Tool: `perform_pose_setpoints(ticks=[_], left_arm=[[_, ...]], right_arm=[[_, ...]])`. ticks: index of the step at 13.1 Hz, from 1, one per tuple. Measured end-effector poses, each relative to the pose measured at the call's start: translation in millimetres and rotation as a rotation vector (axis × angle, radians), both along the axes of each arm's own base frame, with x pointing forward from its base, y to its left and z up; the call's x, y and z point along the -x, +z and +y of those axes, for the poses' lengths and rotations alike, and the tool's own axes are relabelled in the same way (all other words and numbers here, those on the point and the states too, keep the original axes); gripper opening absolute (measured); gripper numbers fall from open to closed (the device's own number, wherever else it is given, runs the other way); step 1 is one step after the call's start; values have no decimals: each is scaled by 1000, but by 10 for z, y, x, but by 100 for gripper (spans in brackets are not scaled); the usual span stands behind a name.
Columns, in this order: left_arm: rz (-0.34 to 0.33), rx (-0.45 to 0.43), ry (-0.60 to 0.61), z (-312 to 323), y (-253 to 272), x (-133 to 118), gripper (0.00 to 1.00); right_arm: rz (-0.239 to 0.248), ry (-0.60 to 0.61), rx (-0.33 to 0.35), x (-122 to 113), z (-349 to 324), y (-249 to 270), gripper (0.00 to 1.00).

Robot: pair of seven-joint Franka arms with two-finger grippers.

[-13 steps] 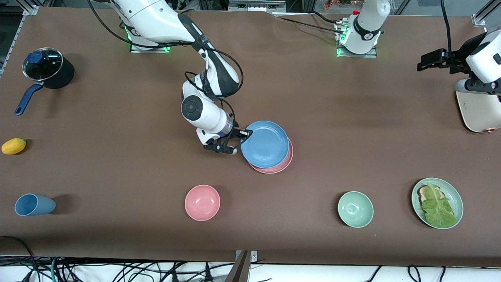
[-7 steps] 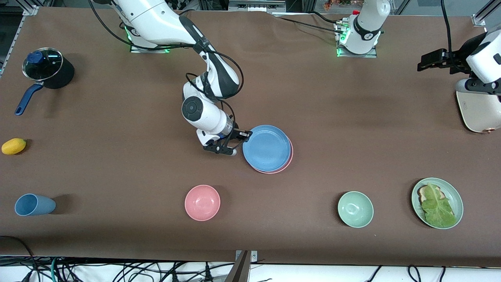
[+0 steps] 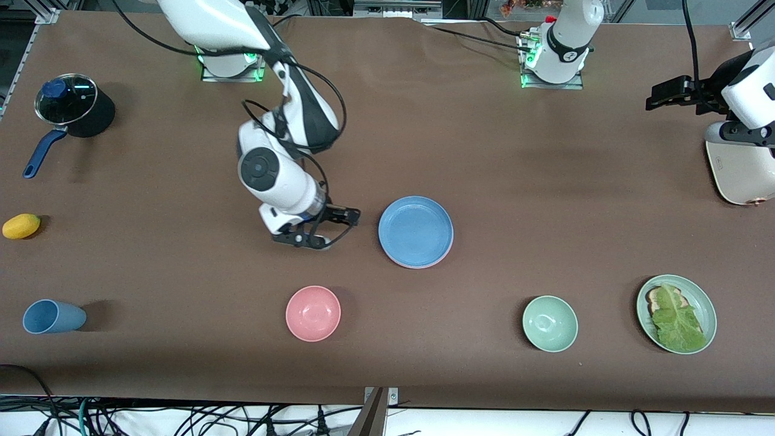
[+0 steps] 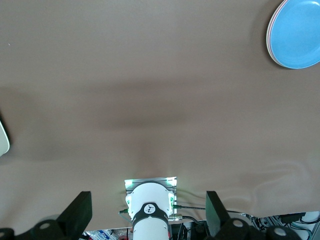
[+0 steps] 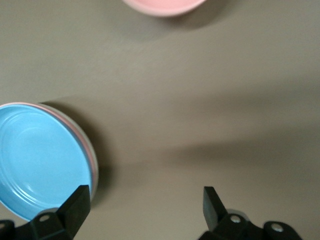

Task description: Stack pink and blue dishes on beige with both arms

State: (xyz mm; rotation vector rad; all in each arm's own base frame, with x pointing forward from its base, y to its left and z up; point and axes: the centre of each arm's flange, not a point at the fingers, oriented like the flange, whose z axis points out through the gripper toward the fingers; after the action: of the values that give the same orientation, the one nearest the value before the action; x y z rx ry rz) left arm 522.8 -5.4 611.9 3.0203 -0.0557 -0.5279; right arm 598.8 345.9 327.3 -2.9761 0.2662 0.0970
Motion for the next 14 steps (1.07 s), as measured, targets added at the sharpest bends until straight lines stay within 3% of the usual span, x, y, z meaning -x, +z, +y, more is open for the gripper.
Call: perform_pose_setpoints(ticks=[3, 8, 10, 14], left_arm=[[1, 0, 1, 5, -5, -3, 100], [1, 0, 1, 3, -8, -5, 100], [2, 0, -1, -3, -9, -5, 100], [-4, 0, -1, -6, 14, -8, 100]], right_arm=[[63, 108, 57, -95, -855, 677, 100], [153, 186, 52, -104, -2562, 1934, 100], [166, 185, 62, 4, -2779, 2438, 100], [157, 247, 181, 55, -2917, 2715, 100]])
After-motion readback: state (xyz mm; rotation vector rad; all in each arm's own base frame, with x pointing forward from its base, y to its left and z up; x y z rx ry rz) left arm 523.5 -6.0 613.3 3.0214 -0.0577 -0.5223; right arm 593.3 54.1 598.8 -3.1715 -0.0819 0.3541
